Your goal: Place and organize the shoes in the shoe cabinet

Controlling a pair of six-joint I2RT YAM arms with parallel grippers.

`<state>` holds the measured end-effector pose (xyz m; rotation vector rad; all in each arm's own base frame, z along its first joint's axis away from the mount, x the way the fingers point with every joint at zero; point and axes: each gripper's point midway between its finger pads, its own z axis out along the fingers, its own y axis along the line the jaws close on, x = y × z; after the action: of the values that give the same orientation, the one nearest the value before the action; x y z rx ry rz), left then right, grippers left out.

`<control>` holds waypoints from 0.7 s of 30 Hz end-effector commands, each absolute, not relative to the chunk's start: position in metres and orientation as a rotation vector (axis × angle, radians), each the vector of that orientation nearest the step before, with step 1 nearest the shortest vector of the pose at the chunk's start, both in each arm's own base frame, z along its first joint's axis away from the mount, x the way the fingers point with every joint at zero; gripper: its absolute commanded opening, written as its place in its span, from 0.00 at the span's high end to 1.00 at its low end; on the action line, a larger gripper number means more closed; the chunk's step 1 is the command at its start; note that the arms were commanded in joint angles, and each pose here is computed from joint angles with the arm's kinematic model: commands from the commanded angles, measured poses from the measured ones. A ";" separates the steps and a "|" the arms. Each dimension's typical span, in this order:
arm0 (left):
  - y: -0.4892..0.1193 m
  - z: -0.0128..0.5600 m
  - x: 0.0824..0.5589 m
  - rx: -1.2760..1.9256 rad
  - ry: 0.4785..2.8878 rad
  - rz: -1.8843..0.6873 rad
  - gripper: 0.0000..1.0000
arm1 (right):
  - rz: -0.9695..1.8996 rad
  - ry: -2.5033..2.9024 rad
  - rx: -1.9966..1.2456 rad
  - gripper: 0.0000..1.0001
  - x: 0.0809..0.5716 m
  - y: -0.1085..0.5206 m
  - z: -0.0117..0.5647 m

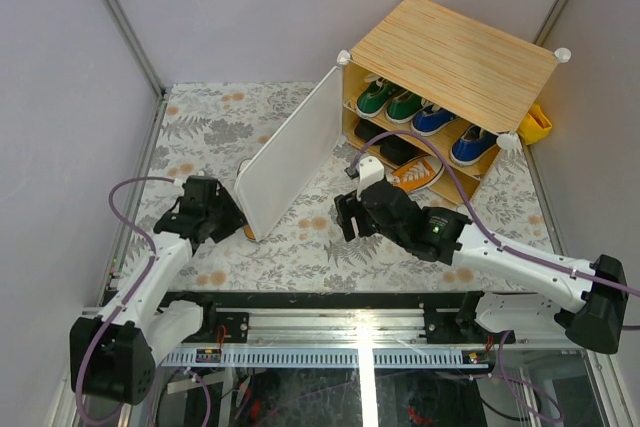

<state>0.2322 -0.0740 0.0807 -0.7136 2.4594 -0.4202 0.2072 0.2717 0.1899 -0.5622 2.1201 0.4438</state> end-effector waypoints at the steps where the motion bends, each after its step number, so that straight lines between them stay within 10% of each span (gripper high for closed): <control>1: -0.084 0.093 0.254 -0.700 2.375 -0.505 0.52 | 0.486 2.089 -0.551 0.25 0.210 0.282 0.197; 13: -0.087 0.032 0.241 -0.742 2.484 -0.482 0.53 | 0.466 2.094 -0.546 0.24 0.211 0.278 0.190; 21: -0.092 0.026 0.240 -0.722 2.491 -0.514 1.00 | 0.447 2.101 -0.543 0.24 0.212 0.277 0.185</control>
<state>0.2407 -0.0832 0.0336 -0.7560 2.4876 -0.4622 0.2077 0.2726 0.1790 -0.5688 2.1308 0.4335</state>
